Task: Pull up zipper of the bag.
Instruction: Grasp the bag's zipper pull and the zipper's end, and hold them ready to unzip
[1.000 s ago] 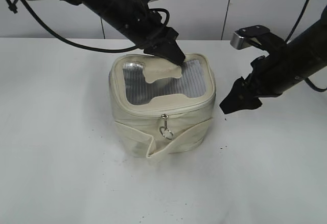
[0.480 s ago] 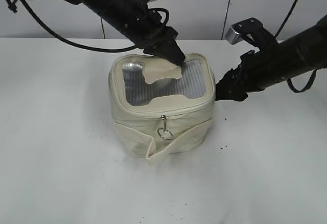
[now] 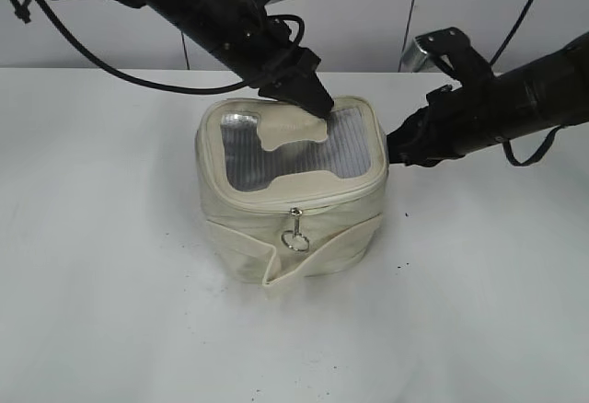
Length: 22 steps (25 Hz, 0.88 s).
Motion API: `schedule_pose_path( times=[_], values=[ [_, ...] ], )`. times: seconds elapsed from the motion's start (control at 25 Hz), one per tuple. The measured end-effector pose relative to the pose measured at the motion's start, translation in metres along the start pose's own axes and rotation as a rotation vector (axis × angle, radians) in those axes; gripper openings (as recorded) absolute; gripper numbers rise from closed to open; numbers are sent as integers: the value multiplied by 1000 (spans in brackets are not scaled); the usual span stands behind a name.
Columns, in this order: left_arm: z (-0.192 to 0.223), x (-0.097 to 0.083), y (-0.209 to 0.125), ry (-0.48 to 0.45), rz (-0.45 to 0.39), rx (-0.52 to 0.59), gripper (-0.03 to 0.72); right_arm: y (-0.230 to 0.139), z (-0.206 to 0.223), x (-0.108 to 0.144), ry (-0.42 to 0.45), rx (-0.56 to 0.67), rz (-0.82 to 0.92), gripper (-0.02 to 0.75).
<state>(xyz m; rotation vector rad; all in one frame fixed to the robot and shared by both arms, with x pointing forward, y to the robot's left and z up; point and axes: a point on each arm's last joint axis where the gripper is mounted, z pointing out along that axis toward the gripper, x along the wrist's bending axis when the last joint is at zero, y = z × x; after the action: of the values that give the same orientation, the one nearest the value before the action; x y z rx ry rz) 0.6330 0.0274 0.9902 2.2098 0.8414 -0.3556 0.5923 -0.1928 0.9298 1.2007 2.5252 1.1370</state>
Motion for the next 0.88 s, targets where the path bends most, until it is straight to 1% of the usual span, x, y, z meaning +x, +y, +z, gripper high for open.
schedule_pose_path(
  times=[0.12,0.24,0.36,0.52,0.72,0.88],
  values=[
    [0,0,0,-1,0,0,42,1,-6,2,-9,29,37,-11],
    [0,0,0,-1,-1,0,42,2,-21,7,-25,93,58,-14],
    [0,0,0,-2,-1,0,42,5,-39,17,-11,140,75,-15],
    [0,-1,0,-6,-3,0,42,10,-59,30,19,165,101,-15],
    [0,-1,0,-7,-13,-1,42,-2,-72,50,12,241,111,-15],
    [0,-1,0,-8,-19,-1,42,-14,-75,71,22,285,98,-15]
  ],
)
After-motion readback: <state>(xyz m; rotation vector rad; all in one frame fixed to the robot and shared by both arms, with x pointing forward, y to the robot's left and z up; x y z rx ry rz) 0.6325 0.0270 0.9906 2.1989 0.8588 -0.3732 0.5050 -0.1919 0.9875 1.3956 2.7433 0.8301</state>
